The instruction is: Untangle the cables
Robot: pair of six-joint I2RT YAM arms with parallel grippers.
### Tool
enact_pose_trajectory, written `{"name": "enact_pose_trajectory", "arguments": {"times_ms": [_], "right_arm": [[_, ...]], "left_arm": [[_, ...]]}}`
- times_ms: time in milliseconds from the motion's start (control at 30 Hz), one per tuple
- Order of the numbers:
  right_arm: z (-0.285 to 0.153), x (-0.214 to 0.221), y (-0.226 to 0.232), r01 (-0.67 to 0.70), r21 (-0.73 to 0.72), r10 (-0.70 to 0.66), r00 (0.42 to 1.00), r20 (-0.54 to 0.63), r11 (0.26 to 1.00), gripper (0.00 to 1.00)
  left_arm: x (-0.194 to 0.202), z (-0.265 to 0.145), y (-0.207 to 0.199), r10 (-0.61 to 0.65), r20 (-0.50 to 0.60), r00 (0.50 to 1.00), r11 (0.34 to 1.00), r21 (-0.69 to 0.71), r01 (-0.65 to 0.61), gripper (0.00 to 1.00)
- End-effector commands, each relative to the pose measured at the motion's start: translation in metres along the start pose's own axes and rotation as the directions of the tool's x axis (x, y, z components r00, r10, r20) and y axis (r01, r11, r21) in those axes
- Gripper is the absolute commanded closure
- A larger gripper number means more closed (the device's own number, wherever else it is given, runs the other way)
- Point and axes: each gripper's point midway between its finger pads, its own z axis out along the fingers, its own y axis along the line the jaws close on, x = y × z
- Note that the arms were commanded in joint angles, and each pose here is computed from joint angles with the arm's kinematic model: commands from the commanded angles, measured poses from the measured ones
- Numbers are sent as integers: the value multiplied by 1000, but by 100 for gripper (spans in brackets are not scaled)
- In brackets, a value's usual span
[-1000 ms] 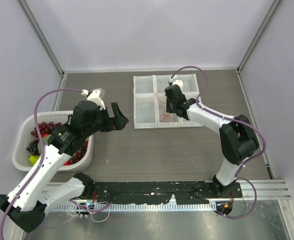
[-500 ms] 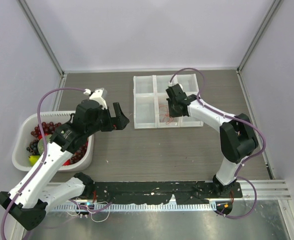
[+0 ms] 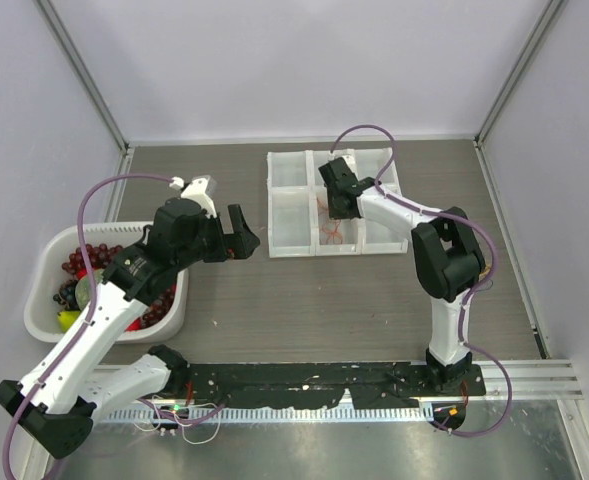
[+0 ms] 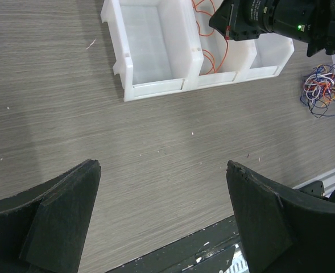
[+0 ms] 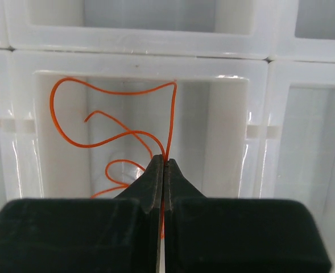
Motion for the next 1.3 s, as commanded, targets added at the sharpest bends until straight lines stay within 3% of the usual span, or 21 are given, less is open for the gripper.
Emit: {"name": "enact_pose_trajectory", "arguments": {"times_ms": [0,100,200,300,500,700,833,967,1000,1100,1167,1267], "right_arm": [[-1,-39,-4,-43,33,37,984,174,999,99],[-2,-42,-4,-43,32,36,981,192,999,96],[-12,-47,-5,-48,27,43,985,169,998,67],[-36,-49,-5,-51,9,49,988,148,999,52],[-84,-57,-11,-76,-39,81,987,141,996,44],[-105,-60,-35,-122,-34,125,985,123,992,41],[-118,-56,-77,-250,6,248,963,107,968,41],[-127,-28,-165,-453,140,439,891,120,881,42],[-132,-12,-203,-498,246,480,867,134,831,38],[-140,34,-286,-632,426,633,757,162,647,36],[-139,59,-315,-673,476,687,704,178,566,35],[-131,83,-338,-675,546,716,674,183,496,33]], "left_arm": [[-23,-10,-11,2,80,997,999,40,-5,4],[-23,-9,-12,2,78,997,999,43,-6,4],[-25,-6,-14,5,75,997,999,44,-9,4],[-24,-1,-15,4,71,997,999,49,-7,4],[-26,7,-22,0,62,998,998,70,-4,4],[-23,13,-31,-13,30,999,994,112,10,4],[-22,14,-32,-12,24,1000,993,117,9,4],[-17,16,-34,-8,1,1000,992,129,8,3],[-15,17,-34,-4,-9,1000,991,132,6,4],[-10,20,-34,6,-32,999,991,136,-1,4],[-8,21,-33,13,-37,999,991,137,-8,4],[-6,22,-34,23,-46,999,990,140,-16,3]]}}
